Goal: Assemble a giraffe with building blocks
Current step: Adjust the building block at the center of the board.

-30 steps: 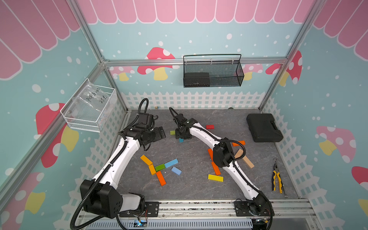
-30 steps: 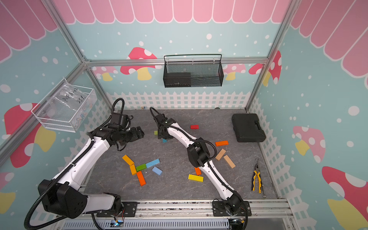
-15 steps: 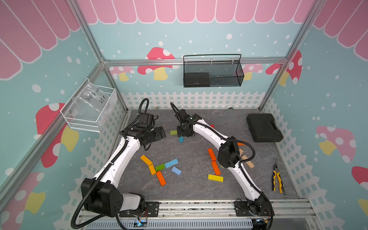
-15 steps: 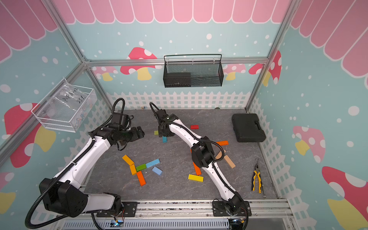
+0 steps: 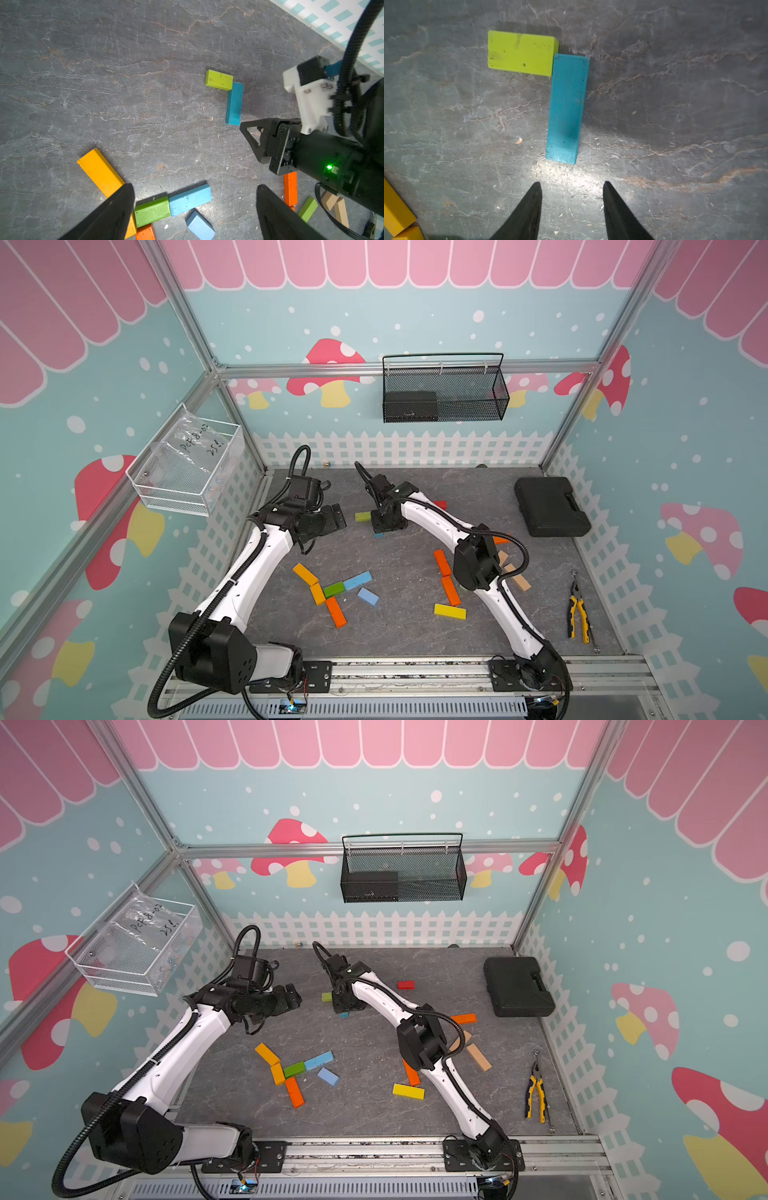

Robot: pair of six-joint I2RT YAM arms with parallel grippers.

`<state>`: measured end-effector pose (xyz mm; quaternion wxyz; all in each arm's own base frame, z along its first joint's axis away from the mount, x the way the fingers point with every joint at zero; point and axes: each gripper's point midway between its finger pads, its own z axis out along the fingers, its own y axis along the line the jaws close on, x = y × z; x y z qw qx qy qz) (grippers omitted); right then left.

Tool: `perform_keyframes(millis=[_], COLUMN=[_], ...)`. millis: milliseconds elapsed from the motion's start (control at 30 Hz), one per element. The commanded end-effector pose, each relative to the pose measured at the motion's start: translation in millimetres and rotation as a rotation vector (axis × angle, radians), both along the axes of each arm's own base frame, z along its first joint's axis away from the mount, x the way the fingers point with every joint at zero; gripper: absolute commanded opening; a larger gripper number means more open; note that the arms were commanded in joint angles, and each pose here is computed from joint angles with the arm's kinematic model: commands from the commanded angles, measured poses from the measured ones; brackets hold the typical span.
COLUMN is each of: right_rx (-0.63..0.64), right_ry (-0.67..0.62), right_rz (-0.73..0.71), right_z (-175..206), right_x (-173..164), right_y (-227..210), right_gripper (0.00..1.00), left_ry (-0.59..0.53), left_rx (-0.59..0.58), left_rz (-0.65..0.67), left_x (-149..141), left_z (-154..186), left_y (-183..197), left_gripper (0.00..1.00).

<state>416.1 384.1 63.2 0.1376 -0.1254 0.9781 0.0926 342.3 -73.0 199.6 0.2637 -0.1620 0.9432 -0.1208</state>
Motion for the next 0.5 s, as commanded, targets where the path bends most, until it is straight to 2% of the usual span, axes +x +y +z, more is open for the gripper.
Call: perform_keyframes(millis=[0, 267, 467], right_rx=[-0.044, -0.039, -0.03], right_ry=[0.061, 0.054, 0.032], right_rz=[0.025, 0.004, -0.02], right_z=[-27, -40, -46], right_x=[-14, -7, 2], right_y=[0, 7, 13], right_gripper=[0.53, 0.57, 0.5], left_ry=[-0.017, -0.016, -0.021], left_rx=[0.002, -0.001, 0.009], left_rz=[0.007, 0.008, 0.008], left_x=[-2, -2, -4], left_z=[3, 2, 4], left_y=[1, 1, 3], left_gripper=[0.94, 0.94, 0.94])
